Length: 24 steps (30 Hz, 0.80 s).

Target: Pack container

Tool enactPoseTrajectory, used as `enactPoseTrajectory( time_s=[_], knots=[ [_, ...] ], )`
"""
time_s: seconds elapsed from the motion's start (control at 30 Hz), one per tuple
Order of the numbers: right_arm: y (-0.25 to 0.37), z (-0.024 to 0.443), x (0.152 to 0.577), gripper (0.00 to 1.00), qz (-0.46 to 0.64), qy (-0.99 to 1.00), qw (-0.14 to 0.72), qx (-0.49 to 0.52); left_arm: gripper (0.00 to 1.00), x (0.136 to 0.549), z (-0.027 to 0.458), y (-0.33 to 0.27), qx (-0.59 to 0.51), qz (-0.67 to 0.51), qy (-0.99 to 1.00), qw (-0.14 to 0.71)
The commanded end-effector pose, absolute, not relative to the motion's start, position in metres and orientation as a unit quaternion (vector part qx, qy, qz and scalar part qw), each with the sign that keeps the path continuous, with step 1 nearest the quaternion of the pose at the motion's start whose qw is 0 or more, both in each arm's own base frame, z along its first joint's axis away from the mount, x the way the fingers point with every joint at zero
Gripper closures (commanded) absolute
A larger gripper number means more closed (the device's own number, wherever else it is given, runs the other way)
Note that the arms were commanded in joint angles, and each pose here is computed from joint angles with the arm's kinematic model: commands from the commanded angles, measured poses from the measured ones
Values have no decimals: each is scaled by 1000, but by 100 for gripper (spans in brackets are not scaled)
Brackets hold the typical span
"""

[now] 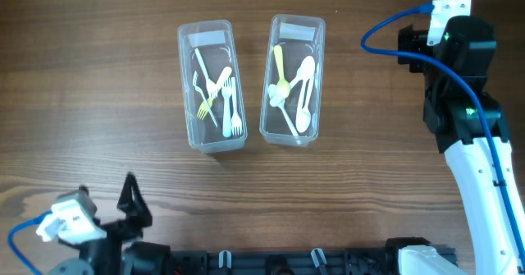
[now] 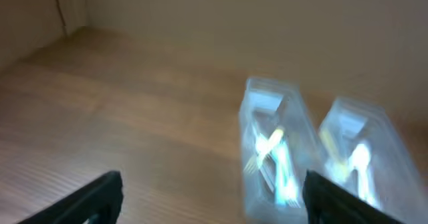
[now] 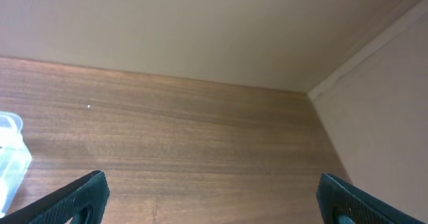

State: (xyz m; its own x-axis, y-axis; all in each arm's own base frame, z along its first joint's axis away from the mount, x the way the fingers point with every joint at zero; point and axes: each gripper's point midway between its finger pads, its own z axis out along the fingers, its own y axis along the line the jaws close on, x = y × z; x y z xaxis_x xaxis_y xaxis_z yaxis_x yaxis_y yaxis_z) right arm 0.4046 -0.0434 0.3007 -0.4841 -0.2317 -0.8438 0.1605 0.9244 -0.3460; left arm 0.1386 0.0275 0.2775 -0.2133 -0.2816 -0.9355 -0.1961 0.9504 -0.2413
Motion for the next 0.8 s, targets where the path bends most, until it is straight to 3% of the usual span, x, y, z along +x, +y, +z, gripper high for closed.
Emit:
enactPoseTrajectory(
  time_s=[0.0, 0.1, 0.23, 0.47, 0.77],
  knots=[
    [-46, 300, 405, 0, -202, 840, 504, -19, 10, 169, 251, 24, -205, -66, 767, 605],
    [-46, 300, 405, 0, -202, 840, 504, -19, 1, 214, 204, 16, -205, -69, 761, 612],
    [-46, 300, 405, 0, -202, 840, 504, -19, 0, 236, 172, 12, -194, -61, 760, 617],
    [-46, 300, 405, 0, -201, 840, 504, -19, 0, 241, 130, 12, -183, -29, 807, 561],
    [-46, 300, 405, 0, -201, 840, 504, -19, 0, 238, 116, 13, -182, -20, 825, 536]
  ],
)
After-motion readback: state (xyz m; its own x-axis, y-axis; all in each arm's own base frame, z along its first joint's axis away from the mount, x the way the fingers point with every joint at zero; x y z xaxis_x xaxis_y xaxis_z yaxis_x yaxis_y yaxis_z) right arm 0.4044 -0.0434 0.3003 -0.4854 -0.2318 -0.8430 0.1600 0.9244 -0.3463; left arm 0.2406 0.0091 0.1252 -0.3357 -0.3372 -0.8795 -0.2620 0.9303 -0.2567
